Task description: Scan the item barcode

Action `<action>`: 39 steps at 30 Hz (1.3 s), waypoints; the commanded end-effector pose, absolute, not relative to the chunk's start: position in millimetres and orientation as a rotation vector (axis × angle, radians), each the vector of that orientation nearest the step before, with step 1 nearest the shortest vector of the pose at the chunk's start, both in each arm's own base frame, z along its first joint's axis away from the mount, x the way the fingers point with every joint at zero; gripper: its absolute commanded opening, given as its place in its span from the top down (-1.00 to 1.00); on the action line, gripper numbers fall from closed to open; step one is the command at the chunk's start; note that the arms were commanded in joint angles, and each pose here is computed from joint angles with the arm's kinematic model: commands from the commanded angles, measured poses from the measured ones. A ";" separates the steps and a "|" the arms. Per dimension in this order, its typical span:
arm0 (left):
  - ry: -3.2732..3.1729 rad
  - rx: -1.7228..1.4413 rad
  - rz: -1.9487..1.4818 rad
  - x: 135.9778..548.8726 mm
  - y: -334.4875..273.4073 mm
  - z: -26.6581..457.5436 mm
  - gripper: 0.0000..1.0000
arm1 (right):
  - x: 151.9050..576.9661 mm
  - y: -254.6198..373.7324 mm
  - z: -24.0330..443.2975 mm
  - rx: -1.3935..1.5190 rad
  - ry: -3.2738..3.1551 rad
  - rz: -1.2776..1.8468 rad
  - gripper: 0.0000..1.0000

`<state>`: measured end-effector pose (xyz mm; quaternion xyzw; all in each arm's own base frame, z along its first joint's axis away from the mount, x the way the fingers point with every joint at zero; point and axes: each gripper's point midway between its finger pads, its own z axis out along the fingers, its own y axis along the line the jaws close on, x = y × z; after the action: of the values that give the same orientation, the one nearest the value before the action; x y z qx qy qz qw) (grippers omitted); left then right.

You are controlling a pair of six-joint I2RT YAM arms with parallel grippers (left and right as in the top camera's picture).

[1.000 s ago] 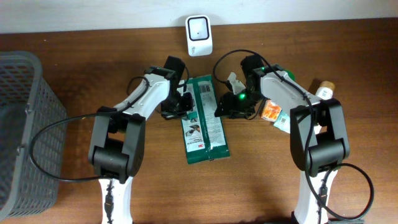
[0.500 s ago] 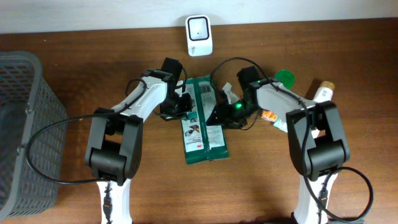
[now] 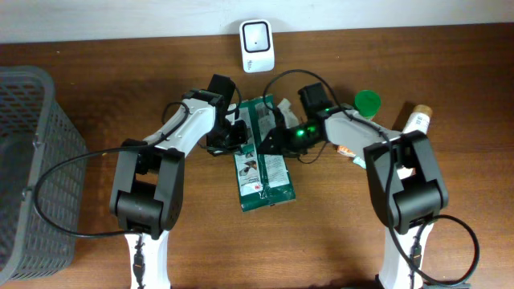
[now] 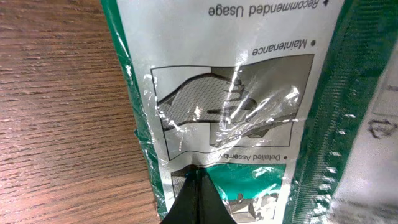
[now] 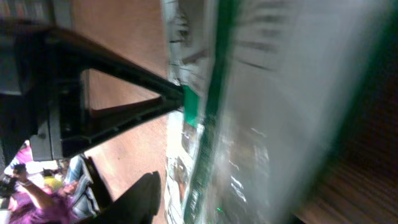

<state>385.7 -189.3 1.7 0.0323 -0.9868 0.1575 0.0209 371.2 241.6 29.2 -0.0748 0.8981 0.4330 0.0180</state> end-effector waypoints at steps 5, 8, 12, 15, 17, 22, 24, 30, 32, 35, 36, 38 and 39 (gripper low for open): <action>-3.023 0.122 0.397 372.8 -177.4 -19.7 1.00 | 349.8 237.5 25.5 -0.254 2.856 1.388 0.53; -3.023 0.125 0.398 372.8 -177.5 -19.7 1.00 | 334.1 241.8 26.5 -0.302 2.889 1.421 0.40; -3.023 0.125 0.398 372.8 -177.5 -19.7 1.00 | 331.0 242.0 26.1 -0.298 2.904 1.422 0.27; -3.022 0.125 0.397 372.6 -177.4 -19.7 1.00 | 333.8 241.5 25.7 -0.301 2.895 1.414 0.55; -3.021 0.125 0.397 372.4 -177.4 -19.7 1.00 | 338.7 239.5 26.3 -0.299 2.875 1.411 0.81; -3.012 0.126 0.390 369.9 -176.8 -19.7 1.00 | 363.8 227.2 32.5 -0.254 2.799 1.399 0.91; -2.999 0.127 0.392 367.0 -177.0 -19.3 1.00 | 377.9 222.1 42.6 -0.243 2.758 1.401 0.92; -3.000 0.091 0.427 369.1 -177.8 -12.7 1.00 | 398.7 221.2 66.6 -0.264 2.679 1.427 0.92; -3.034 0.079 0.444 382.7 -167.6 6.6 1.00 | 403.2 216.6 76.5 -0.294 2.645 1.434 0.92; -3.125 0.161 0.487 413.9 -139.2 46.8 1.00 | 404.2 206.4 93.5 -0.329 2.611 1.425 0.92; -3.152 0.188 0.502 421.4 -131.5 56.7 1.00 | 403.3 204.3 98.2 -0.338 2.606 1.423 0.92; -3.199 0.243 0.527 434.1 -114.8 73.4 0.96 | 398.9 202.6 110.0 -0.376 2.586 1.435 0.92; -3.213 0.276 0.533 438.6 -105.5 78.5 0.93 | 396.1 202.2 115.7 -0.394 2.583 1.433 0.92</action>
<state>412.5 -132.1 32.3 0.0751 -0.9851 0.1548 0.0061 392.2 200.3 71.7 -0.0772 0.8837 0.4607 0.0295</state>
